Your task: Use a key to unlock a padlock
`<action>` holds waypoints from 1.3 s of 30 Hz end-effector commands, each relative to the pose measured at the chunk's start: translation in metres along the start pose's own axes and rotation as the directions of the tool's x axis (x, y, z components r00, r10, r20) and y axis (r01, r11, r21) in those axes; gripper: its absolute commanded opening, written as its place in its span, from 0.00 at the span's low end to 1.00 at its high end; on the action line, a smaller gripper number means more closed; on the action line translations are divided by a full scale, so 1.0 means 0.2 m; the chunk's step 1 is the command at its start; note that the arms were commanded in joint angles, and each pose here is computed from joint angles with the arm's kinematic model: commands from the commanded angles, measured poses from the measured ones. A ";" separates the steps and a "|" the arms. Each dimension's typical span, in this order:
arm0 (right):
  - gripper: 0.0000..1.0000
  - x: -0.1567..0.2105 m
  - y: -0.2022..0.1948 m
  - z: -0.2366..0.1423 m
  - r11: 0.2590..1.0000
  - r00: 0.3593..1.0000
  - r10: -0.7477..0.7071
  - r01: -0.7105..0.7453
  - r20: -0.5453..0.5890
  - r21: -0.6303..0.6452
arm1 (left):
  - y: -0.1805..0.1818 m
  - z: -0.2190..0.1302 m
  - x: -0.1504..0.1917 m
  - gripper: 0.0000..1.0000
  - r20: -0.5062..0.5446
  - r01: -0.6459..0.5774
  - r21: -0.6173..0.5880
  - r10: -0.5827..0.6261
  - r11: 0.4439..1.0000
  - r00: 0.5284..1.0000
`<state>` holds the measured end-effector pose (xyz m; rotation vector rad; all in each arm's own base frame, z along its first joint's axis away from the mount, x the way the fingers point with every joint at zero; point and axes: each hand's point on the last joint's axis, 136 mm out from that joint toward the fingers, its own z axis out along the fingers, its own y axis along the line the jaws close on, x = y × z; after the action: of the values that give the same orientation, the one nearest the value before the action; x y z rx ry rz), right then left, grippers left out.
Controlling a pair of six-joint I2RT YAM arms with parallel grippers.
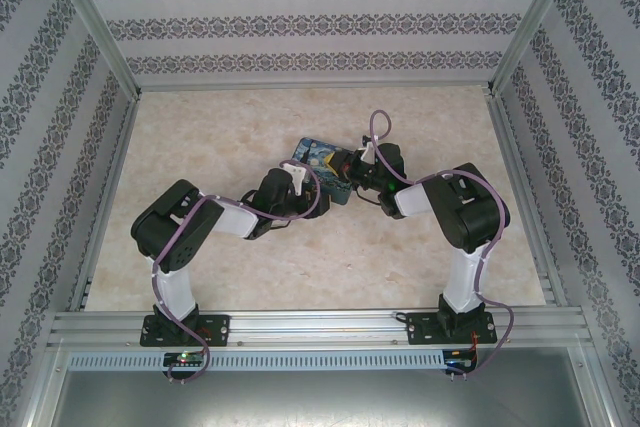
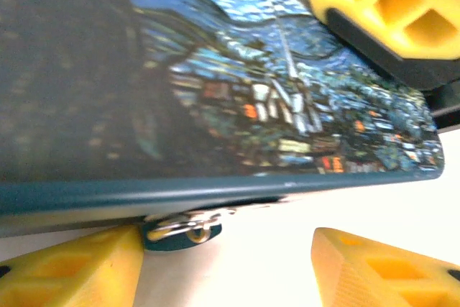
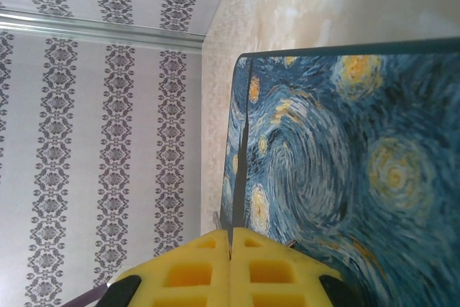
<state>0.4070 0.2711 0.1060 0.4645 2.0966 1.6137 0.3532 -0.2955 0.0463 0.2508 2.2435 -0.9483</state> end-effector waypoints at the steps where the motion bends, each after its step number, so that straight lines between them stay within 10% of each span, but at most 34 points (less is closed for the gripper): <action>1: 0.00 0.07 -0.14 0.03 0.996 0.998 0.041 -0.038 -0.040 0.075 | -0.06 0.03 -0.03 0.63 0.011 0.004 0.067 -0.005 0.998 1.000; 11: 0.00 0.08 -0.13 0.03 0.996 0.998 0.041 -0.037 -0.041 0.075 | 0.05 0.04 -0.01 0.64 0.009 0.000 -0.066 0.001 0.998 1.000; 23: 0.00 0.08 -0.14 0.03 0.996 0.998 0.042 -0.038 -0.042 0.077 | -0.22 -0.03 -0.09 0.63 0.061 0.156 0.271 -0.178 0.950 0.982; 39: 0.00 0.08 -0.14 0.03 0.996 0.998 0.042 -0.039 -0.042 0.075 | -0.11 -0.04 -0.10 0.63 0.141 0.334 0.278 -0.382 0.901 0.913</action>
<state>0.4079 0.2722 0.1059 0.4625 2.0956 1.6144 0.3474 -0.3082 0.0603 -0.0784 2.1165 -1.3421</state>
